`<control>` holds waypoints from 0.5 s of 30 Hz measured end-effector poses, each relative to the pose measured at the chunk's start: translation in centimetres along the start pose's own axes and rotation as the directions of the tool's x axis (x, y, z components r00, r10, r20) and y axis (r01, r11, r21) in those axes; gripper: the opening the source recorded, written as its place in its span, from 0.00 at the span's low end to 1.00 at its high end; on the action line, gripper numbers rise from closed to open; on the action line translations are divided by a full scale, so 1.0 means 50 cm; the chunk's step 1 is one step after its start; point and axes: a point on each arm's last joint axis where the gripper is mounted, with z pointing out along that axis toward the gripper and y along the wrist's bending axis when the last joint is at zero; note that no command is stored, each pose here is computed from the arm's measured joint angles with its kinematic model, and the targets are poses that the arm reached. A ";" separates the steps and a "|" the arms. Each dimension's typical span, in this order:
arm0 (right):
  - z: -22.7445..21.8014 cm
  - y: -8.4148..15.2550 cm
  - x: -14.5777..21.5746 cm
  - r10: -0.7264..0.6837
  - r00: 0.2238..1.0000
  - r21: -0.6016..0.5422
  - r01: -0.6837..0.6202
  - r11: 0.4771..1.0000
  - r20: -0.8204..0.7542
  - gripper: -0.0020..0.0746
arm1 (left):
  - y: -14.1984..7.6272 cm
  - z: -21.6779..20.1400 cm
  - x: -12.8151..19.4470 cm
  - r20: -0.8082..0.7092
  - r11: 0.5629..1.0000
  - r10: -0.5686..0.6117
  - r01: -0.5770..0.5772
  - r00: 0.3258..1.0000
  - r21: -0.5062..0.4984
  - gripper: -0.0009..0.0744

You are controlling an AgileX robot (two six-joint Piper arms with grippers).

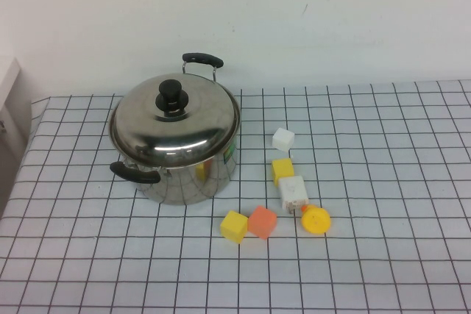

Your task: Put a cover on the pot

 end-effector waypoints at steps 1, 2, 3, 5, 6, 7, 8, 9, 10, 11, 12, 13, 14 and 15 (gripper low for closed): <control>0.000 -0.002 0.000 0.005 1.000 0.018 -0.005 1.000 -0.001 0.05 | 0.000 0.000 0.000 0.000 1.000 0.000 0.000 1.000 0.000 0.01; -0.001 -0.003 0.001 0.013 1.000 0.027 -0.013 1.000 -0.004 0.05 | 0.000 0.000 0.000 0.000 1.000 0.000 0.000 1.000 0.000 0.01; -0.001 -0.003 0.004 0.023 1.000 0.027 -0.023 0.999 -0.017 0.05 | 0.000 0.000 0.000 0.000 1.000 0.000 0.000 1.000 0.000 0.01; -0.001 -0.002 0.009 0.051 0.998 0.025 -0.050 0.998 -0.043 0.05 | 0.000 0.000 0.000 0.000 1.000 0.000 0.000 1.000 0.000 0.01; -0.001 -0.001 0.011 0.072 0.996 0.022 -0.071 0.997 -0.058 0.05 | 0.000 0.000 0.000 0.000 1.000 0.000 0.000 1.000 0.000 0.01; -0.002 -0.001 0.014 0.094 0.993 0.019 -0.093 0.995 -0.071 0.05 | 0.000 0.000 0.000 0.000 1.000 0.000 0.000 1.000 0.000 0.01; -0.002 -0.001 0.017 0.104 0.991 0.022 -0.102 0.994 -0.088 0.05 | 0.000 0.000 0.000 0.000 1.000 0.000 0.000 1.000 0.000 0.01; -0.002 -0.001 0.020 0.120 0.987 0.026 -0.118 0.993 -0.105 0.05 | 0.000 0.000 0.000 0.000 1.000 0.000 0.000 1.000 0.000 0.01; -0.002 -0.001 0.022 0.124 0.985 0.027 -0.122 0.992 -0.117 0.05 | 0.000 0.000 0.000 0.000 1.000 0.000 0.000 1.000 0.000 0.01; -0.003 -0.001 0.024 0.131 0.983 0.028 -0.128 0.991 -0.128 0.05 | 0.000 0.000 0.000 0.000 1.000 0.000 0.000 1.000 0.000 0.01; -0.003 -0.001 0.024 0.133 0.982 0.028 -0.131 0.991 -0.132 0.05 | 0.000 0.000 0.000 0.000 1.000 0.000 0.000 1.000 0.000 0.01; -0.003 -0.001 0.025 0.136 0.981 0.029 -0.133 0.991 -0.138 0.05 | 0.000 0.000 0.000 0.000 1.000 0.000 0.000 1.000 0.000 0.01; -0.003 -0.001 0.025 0.140 0.980 0.029 -0.137 0.990 -0.139 0.05 | 0.000 0.000 0.000 0.000 1.000 0.000 0.000 1.000 0.000 0.01; -0.004 -0.001 0.025 0.138 0.981 0.030 -0.136 0.990 -0.138 0.05 | 0.000 0.000 0.000 0.000 1.000 0.000 0.000 1.000 0.000 0.01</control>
